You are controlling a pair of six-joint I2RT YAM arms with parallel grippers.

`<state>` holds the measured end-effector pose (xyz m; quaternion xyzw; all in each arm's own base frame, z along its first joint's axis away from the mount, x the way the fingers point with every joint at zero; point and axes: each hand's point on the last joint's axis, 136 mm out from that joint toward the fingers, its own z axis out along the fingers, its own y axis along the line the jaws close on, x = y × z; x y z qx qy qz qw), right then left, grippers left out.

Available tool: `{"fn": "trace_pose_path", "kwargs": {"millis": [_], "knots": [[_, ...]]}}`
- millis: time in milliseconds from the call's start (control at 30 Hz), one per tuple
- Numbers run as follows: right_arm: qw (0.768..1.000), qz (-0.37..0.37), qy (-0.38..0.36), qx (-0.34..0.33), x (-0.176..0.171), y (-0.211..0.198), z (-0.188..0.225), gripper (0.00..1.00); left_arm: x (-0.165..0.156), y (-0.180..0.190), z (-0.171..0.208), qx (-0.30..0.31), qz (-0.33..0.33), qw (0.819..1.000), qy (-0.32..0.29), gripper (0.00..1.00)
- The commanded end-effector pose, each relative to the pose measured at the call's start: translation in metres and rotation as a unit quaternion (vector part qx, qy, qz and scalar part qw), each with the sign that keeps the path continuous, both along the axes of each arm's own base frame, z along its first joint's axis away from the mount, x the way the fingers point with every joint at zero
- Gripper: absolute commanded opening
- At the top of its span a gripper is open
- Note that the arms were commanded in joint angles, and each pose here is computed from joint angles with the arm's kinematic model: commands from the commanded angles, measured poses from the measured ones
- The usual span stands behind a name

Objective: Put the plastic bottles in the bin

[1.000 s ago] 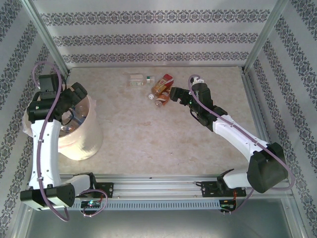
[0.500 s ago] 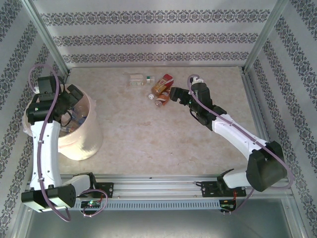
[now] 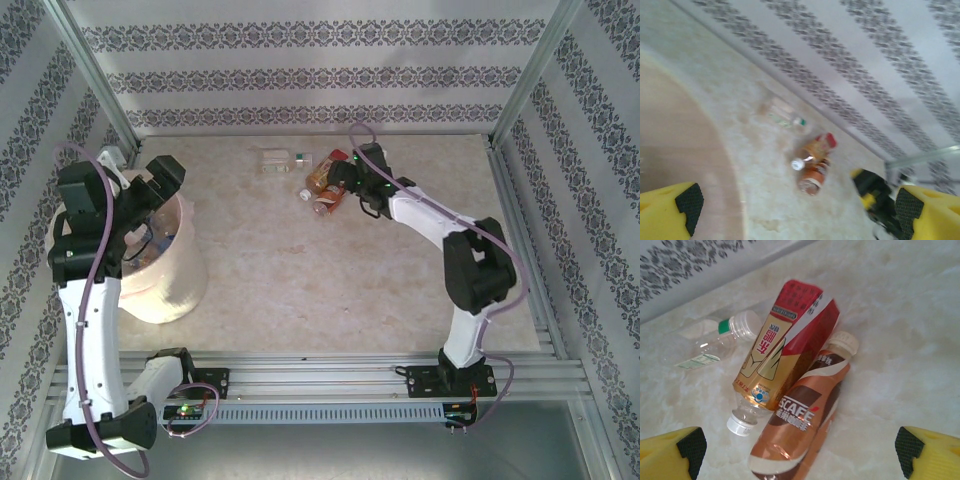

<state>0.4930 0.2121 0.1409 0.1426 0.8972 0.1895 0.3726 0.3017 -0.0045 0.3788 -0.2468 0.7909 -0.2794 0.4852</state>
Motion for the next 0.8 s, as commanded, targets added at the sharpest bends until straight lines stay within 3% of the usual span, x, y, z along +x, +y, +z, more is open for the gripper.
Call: {"fn": "trace_pose_path", "kwargs": {"millis": [0,267,500,767], "knots": [[0.998,-0.026,0.060,0.006,-0.001,0.019,-0.031,0.97,0.009,-0.035,0.031,-0.037,-0.094,0.992,-0.081,1.00],[0.993,-0.052,0.104,-0.015,0.013,0.044,-0.077,0.90,0.013,-0.043,0.012,-0.032,-0.103,0.992,-0.062,1.00],[0.987,-0.092,0.120,-0.060,0.009,0.036,-0.102,0.81,0.016,-0.040,0.005,-0.025,-0.096,0.994,-0.049,1.00],[0.987,-0.082,0.127,-0.063,0.007,0.035,-0.120,0.72,0.020,-0.043,-0.001,-0.029,-0.100,0.994,-0.041,1.00]]}}
